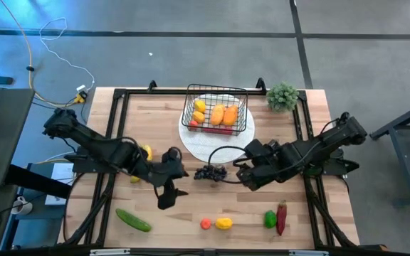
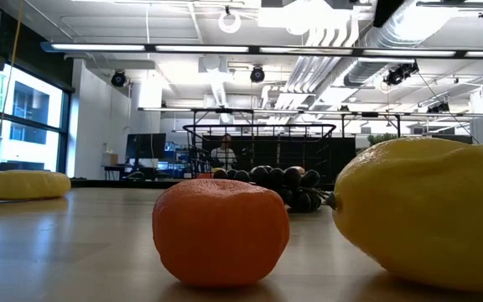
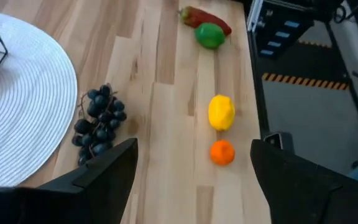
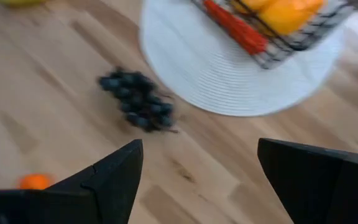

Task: Build produce basket
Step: Put the lemon into mesh basket

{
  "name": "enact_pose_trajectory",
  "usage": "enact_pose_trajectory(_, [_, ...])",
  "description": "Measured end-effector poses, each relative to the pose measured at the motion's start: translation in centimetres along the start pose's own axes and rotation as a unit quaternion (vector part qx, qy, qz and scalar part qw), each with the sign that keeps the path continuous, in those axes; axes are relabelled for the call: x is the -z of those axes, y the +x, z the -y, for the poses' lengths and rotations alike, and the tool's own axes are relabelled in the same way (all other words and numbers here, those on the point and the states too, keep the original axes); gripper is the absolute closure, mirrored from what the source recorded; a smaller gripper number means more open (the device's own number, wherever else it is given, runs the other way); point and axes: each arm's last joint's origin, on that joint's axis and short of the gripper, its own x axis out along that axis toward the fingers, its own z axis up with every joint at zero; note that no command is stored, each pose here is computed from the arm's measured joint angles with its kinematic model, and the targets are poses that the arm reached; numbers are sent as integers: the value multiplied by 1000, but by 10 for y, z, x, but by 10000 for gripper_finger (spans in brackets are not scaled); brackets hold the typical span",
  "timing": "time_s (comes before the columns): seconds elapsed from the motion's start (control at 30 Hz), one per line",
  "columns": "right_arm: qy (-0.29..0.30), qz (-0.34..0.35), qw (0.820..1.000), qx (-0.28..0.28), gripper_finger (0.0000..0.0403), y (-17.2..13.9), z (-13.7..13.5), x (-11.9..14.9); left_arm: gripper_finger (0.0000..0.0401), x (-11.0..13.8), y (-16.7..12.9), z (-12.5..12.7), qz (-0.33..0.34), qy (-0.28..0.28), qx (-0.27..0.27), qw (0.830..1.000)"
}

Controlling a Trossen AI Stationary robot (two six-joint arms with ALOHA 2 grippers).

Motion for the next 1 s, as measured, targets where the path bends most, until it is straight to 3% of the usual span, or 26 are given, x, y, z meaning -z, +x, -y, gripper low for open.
enact_pose_trajectory(0.27, [-6, 14, 995, -97, 105, -8, -21, 6, 101, 15, 5, 16, -29, 7, -10, 999])
enact_pose_trajectory(0.43, [-6, 7, 992, -124, 105, -12, -27, 9, 101, 25, -7, 25, -44, -8, 1, 999])
enact_pose_trajectory(0.63, [-49, -26, 988, -146, 105, -8, -33, 13, 101, 35, -19, 37, -54, -1, 21, 998])
enact_pose_trajectory(0.8, [-109, -47, 977, -176, 105, 1, -51, 23, 101, 45, -25, 42, -84, 6, 25, 996])
enact_pose_trajectory(1.0, [-228, -50, 949, -211, 105, 15, -79, 48, 101, 55, -29, 46, -113, 11, 22, 993])
